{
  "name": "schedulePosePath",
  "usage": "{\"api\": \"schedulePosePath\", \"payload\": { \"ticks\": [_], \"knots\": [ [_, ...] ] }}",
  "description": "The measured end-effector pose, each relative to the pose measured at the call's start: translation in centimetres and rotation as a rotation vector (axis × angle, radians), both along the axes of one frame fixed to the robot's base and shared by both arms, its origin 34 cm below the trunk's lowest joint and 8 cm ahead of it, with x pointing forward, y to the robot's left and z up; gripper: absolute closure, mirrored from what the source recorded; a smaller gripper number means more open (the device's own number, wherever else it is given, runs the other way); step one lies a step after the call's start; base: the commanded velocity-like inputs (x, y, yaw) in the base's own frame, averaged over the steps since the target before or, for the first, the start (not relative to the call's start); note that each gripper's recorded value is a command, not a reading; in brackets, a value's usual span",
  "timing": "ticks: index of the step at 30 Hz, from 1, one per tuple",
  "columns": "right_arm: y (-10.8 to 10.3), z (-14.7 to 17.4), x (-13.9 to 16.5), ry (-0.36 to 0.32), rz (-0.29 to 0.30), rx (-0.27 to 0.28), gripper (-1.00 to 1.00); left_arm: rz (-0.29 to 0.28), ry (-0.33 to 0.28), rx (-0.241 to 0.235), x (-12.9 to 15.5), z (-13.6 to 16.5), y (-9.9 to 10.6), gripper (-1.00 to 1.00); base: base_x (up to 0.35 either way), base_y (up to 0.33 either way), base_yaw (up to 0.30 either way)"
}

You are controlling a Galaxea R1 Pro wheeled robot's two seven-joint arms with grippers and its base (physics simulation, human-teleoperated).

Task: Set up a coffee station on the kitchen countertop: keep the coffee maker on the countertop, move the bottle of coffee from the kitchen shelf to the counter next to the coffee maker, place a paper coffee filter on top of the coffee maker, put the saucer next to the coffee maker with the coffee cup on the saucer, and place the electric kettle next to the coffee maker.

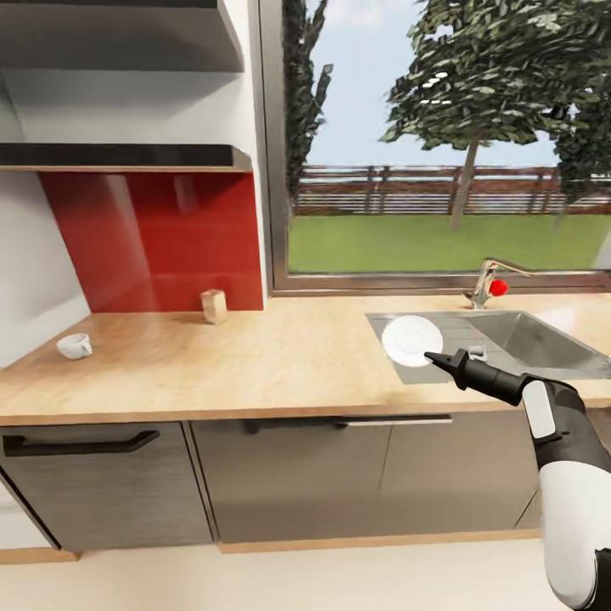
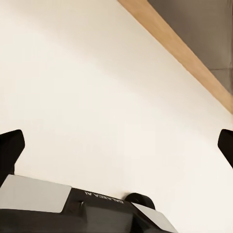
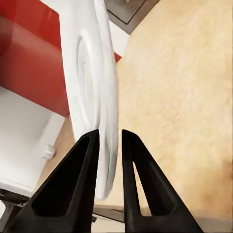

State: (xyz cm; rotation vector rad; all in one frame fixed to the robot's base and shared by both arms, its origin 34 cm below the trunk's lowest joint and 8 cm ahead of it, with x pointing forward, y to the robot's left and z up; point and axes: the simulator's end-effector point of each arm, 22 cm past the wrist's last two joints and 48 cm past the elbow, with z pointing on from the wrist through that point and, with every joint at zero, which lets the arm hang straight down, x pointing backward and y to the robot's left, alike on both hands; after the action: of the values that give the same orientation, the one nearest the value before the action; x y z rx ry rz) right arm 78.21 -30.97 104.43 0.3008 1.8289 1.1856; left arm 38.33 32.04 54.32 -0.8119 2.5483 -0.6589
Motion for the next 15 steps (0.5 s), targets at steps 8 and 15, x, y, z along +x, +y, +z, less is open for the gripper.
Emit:
{"api": "schedulePosePath", "payload": {
  "ticks": [8,15],
  "knots": [
    [-0.02,-0.06,0.01,0.001,0.0,0.001,1.0,0.001,0.0,0.0,0.02,-0.01,0.01,-1.0,0.058,-0.068,-0.268],
    [-0.05,-0.03,0.0,0.0,-0.001,0.001,1.0,0.002,0.0,0.0,0.02,-0.01,0.01,-1.0,0.059,-0.189,-0.173]
  ]
}}
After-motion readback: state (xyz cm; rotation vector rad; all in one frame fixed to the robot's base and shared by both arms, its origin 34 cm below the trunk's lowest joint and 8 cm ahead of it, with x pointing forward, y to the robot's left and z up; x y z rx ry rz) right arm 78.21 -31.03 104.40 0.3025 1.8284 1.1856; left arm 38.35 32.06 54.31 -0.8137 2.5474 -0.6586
